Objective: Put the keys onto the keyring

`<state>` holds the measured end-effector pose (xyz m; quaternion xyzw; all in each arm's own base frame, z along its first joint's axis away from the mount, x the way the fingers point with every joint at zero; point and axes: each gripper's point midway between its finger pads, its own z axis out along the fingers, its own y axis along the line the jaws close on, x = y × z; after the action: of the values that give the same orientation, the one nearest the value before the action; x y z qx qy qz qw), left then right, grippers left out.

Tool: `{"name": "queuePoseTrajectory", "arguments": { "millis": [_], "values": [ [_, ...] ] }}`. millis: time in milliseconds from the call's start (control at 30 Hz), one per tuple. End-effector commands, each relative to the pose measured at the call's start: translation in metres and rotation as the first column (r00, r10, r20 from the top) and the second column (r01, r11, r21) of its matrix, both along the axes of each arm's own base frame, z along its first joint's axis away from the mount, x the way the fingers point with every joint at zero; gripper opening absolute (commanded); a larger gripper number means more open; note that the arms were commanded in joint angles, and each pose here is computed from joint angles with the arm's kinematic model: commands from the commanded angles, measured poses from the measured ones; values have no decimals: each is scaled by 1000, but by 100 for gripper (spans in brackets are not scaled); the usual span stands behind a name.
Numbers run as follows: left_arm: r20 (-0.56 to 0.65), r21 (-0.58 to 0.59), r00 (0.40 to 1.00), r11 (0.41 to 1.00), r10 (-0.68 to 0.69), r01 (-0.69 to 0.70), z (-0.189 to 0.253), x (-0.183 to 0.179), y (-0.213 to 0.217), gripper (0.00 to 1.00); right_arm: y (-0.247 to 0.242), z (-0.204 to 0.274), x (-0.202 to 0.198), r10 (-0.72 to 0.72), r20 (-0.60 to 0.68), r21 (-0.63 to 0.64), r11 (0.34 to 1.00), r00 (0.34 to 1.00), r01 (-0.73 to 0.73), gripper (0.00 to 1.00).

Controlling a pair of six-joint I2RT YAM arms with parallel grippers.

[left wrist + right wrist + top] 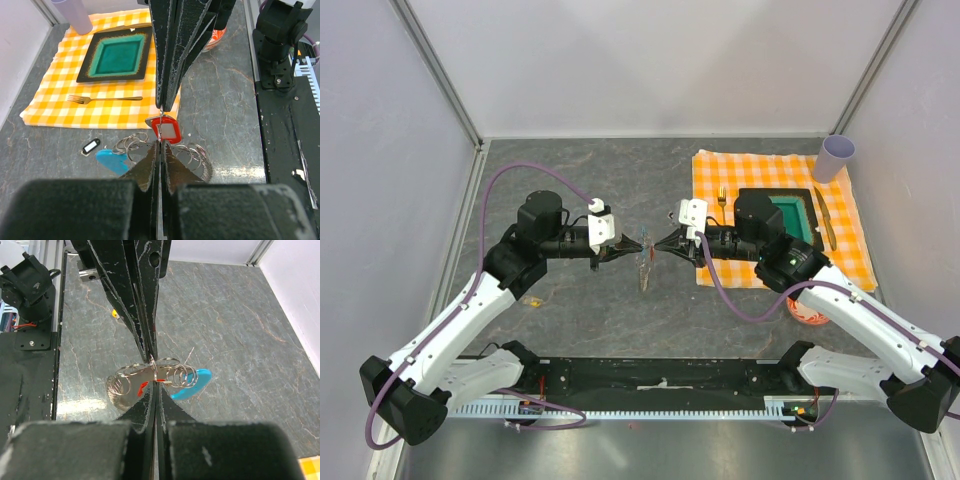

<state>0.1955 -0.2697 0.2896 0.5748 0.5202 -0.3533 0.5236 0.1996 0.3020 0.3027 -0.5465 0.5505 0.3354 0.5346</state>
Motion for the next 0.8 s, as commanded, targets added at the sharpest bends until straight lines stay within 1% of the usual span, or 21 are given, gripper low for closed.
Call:
{"name": "queuePoseTrajectory", "arguments": {
  "millis": [0,233,767],
  "values": [
    [49,-32,998,999,-36,38,18,-4,-4,2,1,28,1,11,67,45,999,998,-14,0],
    [50,-31,998,999,-38,40,18,-5,-4,2,-5,32,4,-34,86,53,998,996,29,0],
    [48,-30,998,999,-43,44,18,-6,-5,2,0,31,-5,28,70,53,998,997,-32,0]
  ]
}}
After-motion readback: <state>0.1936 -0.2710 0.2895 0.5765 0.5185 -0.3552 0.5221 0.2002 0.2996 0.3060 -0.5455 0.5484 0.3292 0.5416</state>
